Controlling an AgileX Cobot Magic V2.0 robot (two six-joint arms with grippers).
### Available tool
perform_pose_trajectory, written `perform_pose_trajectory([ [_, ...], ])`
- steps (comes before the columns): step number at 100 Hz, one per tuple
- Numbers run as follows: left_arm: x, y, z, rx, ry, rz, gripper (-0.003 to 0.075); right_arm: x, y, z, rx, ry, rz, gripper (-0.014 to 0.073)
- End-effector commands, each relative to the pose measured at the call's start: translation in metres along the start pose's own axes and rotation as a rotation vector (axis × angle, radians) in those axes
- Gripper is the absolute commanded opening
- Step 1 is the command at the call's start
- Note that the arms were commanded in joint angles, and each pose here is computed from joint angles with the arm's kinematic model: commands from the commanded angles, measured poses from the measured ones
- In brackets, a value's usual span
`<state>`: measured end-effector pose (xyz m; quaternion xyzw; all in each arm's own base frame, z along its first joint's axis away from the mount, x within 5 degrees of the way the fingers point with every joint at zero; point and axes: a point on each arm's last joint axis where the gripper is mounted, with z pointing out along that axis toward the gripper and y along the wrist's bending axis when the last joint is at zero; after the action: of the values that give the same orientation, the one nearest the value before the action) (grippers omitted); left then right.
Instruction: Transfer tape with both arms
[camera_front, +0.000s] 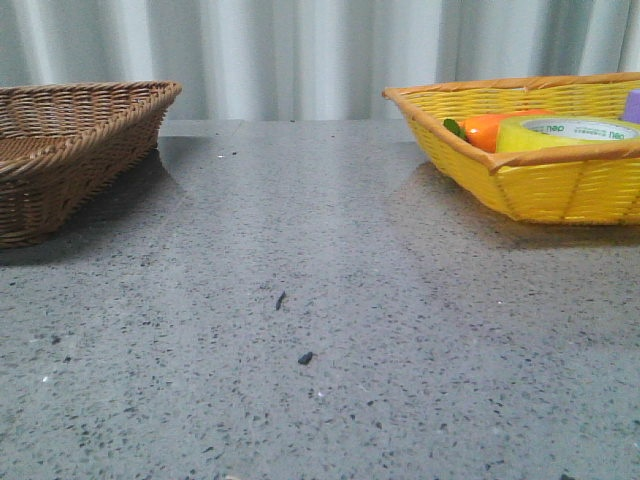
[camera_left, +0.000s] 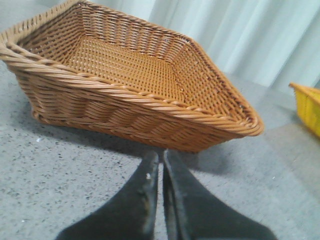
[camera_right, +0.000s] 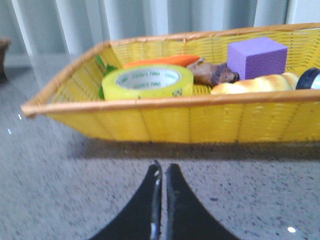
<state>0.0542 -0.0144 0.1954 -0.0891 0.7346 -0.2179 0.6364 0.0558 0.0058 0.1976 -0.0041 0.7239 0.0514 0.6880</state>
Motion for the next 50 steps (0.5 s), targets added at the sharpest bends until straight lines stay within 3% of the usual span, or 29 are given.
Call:
perform_pose_trajectory([
  [1, -0.008, 0.0, -0.002, 0.021, -0.121, -0.08, -0.002, -0.003, -0.003, -0.001, 0.023, -0.107, 0.052, -0.0062],
  [22, -0.011, -0.001, -0.003, 0.041, -0.155, -0.223, -0.002, -0.007, -0.004, -0.001, 0.025, -0.149, 0.194, -0.0062],
  [34, -0.017, 0.0, -0.004, 0.045, -0.216, -0.3, -0.002, -0.012, -0.008, -0.002, 0.042, -0.219, 0.374, -0.0062],
  [42, -0.022, -0.001, -0.005, 0.048, -0.246, -0.296, -0.002, -0.017, -0.01, -0.004, 0.049, -0.254, 0.531, -0.0062],
  [50, -0.027, -0.004, -0.007, 0.057, -0.253, -0.27, -0.002, -0.027, -0.009, -0.006, 0.034, -0.281, 0.562, -0.0062],
])
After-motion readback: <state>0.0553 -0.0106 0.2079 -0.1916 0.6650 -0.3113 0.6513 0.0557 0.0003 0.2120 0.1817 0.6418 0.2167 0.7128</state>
